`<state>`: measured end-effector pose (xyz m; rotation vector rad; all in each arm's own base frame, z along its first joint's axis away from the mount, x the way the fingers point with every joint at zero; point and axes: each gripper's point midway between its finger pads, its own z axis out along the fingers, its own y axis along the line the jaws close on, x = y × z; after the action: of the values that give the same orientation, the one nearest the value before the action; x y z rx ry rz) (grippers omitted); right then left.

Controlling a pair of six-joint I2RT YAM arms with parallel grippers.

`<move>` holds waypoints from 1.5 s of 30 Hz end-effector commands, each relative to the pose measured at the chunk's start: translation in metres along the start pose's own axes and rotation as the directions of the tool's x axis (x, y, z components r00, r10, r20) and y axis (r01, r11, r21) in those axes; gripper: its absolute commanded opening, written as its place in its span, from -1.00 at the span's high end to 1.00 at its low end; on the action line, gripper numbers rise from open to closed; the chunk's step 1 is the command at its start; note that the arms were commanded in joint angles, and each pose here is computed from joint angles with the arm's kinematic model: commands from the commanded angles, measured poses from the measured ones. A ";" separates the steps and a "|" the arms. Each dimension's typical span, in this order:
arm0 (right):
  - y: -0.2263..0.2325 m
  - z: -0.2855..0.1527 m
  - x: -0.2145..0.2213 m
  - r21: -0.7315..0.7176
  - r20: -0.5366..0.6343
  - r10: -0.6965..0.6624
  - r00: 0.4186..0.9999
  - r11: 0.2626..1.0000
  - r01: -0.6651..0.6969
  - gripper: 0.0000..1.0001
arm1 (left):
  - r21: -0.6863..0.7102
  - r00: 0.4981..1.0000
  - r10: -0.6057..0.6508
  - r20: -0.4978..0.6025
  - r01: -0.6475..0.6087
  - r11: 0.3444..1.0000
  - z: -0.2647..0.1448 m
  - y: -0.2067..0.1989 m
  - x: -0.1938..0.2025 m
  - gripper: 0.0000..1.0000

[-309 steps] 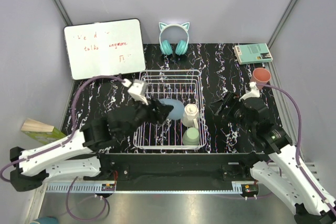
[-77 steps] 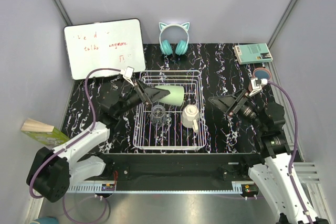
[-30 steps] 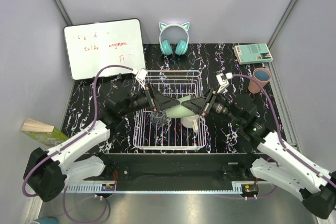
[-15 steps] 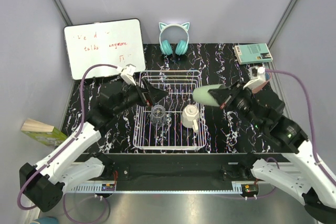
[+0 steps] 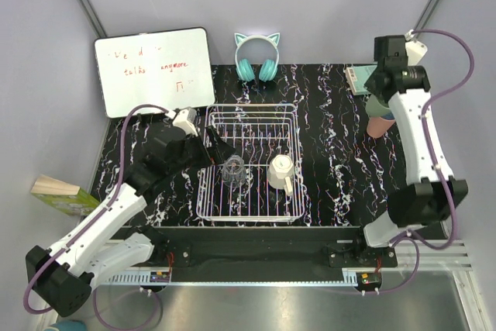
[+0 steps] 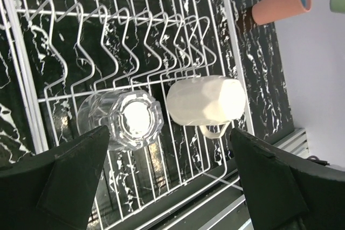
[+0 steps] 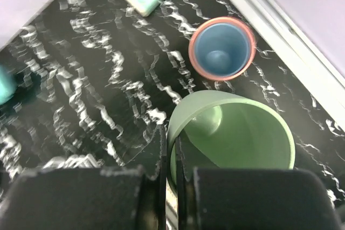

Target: Unload the cups from the dish rack

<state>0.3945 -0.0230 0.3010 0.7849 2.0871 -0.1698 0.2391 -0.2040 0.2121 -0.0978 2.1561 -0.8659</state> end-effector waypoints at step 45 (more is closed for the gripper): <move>-0.039 0.139 -0.016 0.201 -0.105 0.139 0.985 0.973 -0.116 1.00 | -0.072 0.997 0.005 -0.082 -0.011 0.997 0.015 0.024 0.024 -0.98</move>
<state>0.4625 -0.1176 0.2060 1.0794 2.2042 -0.3099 0.2329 -0.1982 0.1689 -0.1047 2.2931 -0.7820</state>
